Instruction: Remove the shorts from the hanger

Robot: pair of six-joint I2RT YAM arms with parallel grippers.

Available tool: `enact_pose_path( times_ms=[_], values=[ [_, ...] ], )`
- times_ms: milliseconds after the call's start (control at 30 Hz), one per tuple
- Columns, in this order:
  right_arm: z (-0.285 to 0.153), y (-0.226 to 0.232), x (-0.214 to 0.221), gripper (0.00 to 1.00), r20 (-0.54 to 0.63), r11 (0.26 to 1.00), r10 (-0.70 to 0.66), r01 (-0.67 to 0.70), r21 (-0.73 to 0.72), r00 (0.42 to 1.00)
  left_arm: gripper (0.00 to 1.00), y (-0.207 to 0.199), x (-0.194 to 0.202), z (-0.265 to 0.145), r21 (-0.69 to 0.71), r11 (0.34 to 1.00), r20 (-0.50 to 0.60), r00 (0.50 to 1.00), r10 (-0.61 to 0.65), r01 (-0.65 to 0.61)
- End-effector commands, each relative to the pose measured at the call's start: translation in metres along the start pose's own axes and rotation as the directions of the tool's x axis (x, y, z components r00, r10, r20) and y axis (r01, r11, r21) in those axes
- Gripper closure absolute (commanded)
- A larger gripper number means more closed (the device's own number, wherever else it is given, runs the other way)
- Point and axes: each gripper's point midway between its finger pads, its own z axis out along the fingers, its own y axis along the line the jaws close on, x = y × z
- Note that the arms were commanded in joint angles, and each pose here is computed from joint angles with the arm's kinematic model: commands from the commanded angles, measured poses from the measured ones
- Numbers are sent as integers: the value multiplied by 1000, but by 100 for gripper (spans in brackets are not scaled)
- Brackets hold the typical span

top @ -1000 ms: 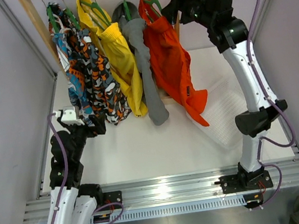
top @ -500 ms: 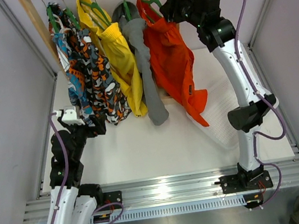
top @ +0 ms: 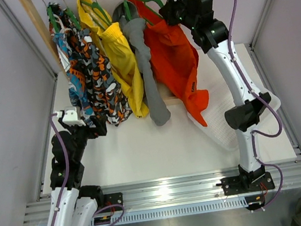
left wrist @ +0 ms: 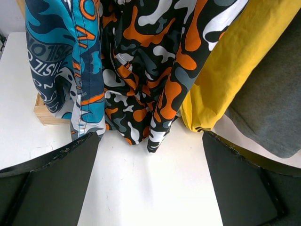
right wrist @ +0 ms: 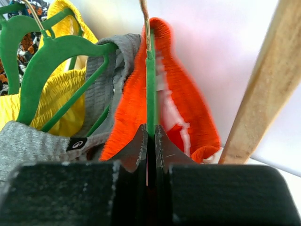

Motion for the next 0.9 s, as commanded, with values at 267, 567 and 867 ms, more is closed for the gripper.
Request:
enact_pose_path(
  times_ms=[267,567,867],
  values=[
    [-40,21,-95,100,231,997,-69,73,-9,971,1,-7,-13,1,35,999,32,999,26,-27],
    [-68,29,-119,100,260,995,-88,95,-14,962,1,-9,-13,1,44,999,32,999,28,-29],
    [-92,28,-90,100,134,986,-158,162,-22,978,1,-13,-17,-1,68,997,54,998,31,-35]
  ],
)
